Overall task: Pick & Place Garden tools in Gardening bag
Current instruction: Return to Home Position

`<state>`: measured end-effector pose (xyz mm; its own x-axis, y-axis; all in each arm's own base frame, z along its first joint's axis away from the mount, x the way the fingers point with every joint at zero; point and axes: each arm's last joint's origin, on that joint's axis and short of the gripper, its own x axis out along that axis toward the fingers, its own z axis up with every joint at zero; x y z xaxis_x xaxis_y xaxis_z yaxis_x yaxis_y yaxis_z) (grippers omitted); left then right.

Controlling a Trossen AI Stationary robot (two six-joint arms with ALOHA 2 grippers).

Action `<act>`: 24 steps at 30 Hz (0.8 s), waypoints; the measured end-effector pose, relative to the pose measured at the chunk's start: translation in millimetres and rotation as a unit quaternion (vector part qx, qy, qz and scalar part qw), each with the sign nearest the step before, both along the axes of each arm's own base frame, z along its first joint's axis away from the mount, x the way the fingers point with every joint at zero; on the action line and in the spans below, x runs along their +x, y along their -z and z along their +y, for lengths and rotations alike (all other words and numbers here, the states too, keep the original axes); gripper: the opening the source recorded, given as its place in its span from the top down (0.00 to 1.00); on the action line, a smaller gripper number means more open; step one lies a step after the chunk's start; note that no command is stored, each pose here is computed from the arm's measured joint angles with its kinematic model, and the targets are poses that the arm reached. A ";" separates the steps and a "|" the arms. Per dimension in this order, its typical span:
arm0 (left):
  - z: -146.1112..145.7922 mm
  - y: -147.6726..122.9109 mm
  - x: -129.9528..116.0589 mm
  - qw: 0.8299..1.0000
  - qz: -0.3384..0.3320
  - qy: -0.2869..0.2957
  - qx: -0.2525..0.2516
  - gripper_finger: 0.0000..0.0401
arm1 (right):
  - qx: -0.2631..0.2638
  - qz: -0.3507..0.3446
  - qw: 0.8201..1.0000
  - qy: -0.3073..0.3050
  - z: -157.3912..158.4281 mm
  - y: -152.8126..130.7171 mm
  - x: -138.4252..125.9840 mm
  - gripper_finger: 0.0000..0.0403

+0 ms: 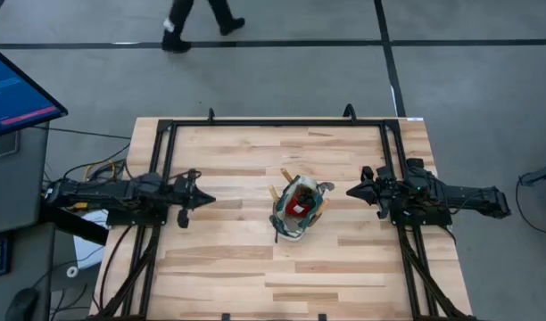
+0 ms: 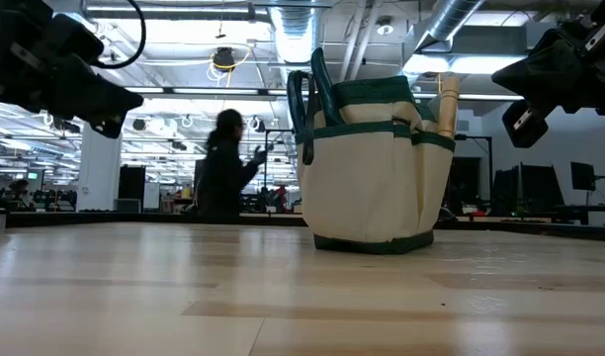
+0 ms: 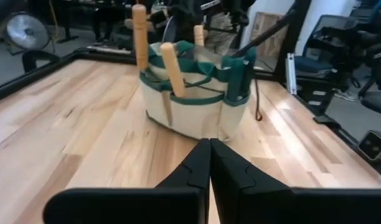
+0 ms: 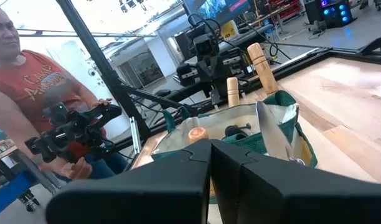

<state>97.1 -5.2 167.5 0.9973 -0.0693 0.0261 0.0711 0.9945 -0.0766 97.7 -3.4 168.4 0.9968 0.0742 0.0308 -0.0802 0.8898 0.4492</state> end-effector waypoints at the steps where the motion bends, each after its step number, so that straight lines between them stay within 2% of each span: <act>1: 0.3 0.0 0.0 1.000 0.000 -0.003 -0.001 0.98 | 0.000 0.000 1.000 0.000 0.0 0.1 0.0 1.00; 24: -0.2 0.1 0.2 1.000 0.001 0.000 -0.005 0.98 | 0.000 0.000 1.000 0.000 0.0 0.1 0.1 1.00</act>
